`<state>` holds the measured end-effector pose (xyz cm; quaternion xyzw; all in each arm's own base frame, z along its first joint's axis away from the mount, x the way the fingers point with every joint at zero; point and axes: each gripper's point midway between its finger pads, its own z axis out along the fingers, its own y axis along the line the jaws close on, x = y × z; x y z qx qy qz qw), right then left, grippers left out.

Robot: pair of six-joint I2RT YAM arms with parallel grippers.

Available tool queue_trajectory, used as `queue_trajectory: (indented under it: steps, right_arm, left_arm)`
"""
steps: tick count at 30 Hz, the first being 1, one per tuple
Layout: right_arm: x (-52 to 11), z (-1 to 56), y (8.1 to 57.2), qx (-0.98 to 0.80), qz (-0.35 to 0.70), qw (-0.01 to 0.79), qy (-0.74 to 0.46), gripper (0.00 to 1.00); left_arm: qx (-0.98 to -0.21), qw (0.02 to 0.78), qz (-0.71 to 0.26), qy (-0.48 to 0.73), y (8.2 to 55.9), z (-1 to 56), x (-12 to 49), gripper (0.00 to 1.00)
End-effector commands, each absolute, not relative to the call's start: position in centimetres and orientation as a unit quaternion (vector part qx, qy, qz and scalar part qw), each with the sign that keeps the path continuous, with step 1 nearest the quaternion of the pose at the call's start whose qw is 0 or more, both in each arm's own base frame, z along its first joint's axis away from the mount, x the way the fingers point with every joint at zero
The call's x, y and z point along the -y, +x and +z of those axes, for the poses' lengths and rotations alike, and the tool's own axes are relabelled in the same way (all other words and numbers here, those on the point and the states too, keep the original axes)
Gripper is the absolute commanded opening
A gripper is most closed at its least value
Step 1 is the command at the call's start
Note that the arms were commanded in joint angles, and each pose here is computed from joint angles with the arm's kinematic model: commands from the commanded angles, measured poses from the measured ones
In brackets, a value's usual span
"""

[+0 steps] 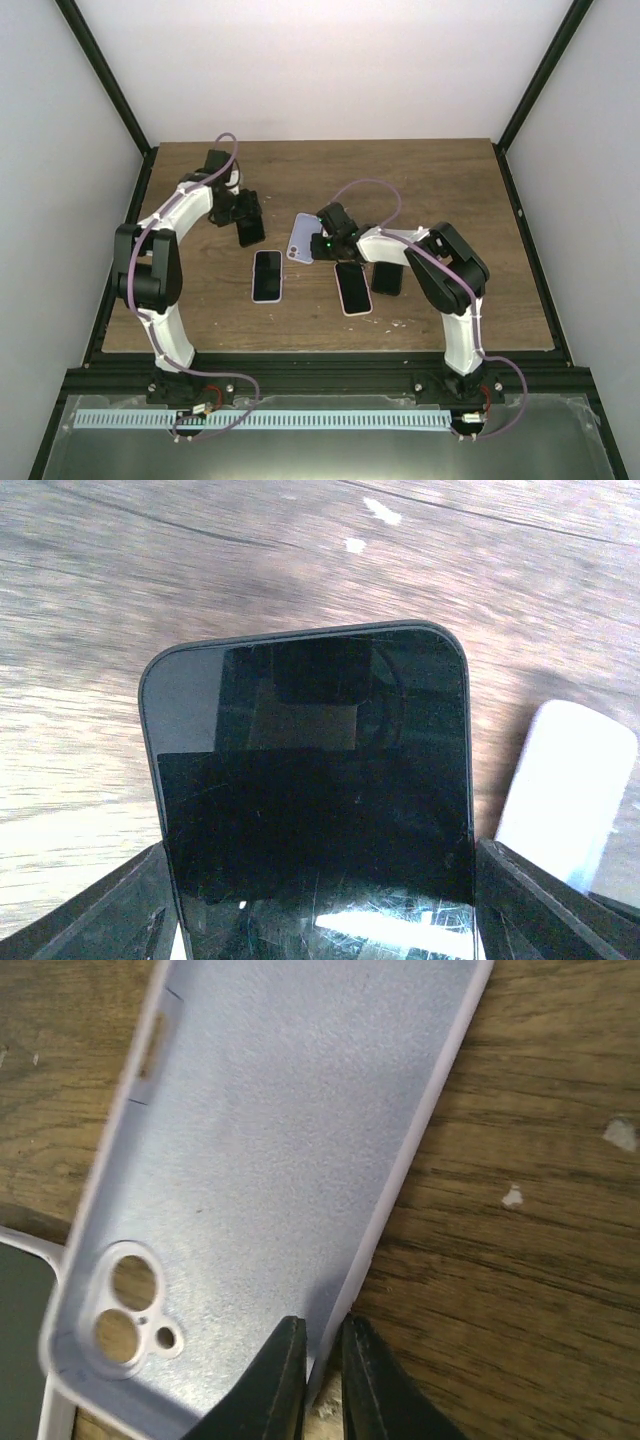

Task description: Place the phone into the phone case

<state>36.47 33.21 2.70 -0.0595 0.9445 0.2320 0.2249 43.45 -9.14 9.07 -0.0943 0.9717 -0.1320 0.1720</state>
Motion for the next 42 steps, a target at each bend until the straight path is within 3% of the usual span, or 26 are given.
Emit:
queue_trajectory:
  steps: [1, 11, 20, 23, 26, 34, 42]
  right_arm:
    - [-30.9, 0.1, 33.7, -0.962, 0.187, 0.188, -0.067, 0.10]
    - [-29.4, 1.4, 32.7, -0.963, 0.171, 0.196, -0.074, 0.07]
    - [-29.3, 0.0, 28.3, -0.969, 0.182, 0.147, -0.073, 0.08]
    - [-30.1, 0.8, 27.8, -0.966, 0.193, 0.151, -0.080, 0.15]
    - [-30.6, 2.2, 27.3, -0.959, 0.222, 0.155, -0.083, 0.29]
    - [-27.8, 4.7, 28.0, -0.954, 0.205, 0.211, -0.060, 0.48]
    - [-25.5, 5.5, 28.2, -0.949, 0.203, 0.237, -0.035, 0.77]
  left_arm:
    - [-0.960, 0.186, -0.199, -0.068, 42.8, 11.4, 12.5, 0.51]
    - [-0.950, 0.183, -0.248, -0.045, 40.6, 12.4, 15.7, 0.50]
    - [-0.945, 0.170, -0.279, -0.030, 38.6, 11.8, 18.3, 0.50]
    - [-0.942, 0.167, -0.289, -0.026, 38.2, 11.6, 19.3, 0.49]
    - [-0.942, 0.165, -0.291, -0.018, 37.9, 11.5, 20.4, 0.48]
    - [-0.945, 0.168, -0.282, 0.009, 37.6, 10.3, 23.3, 0.47]
    - [-0.945, 0.149, -0.290, 0.017, 38.1, 8.0, 26.2, 0.47]
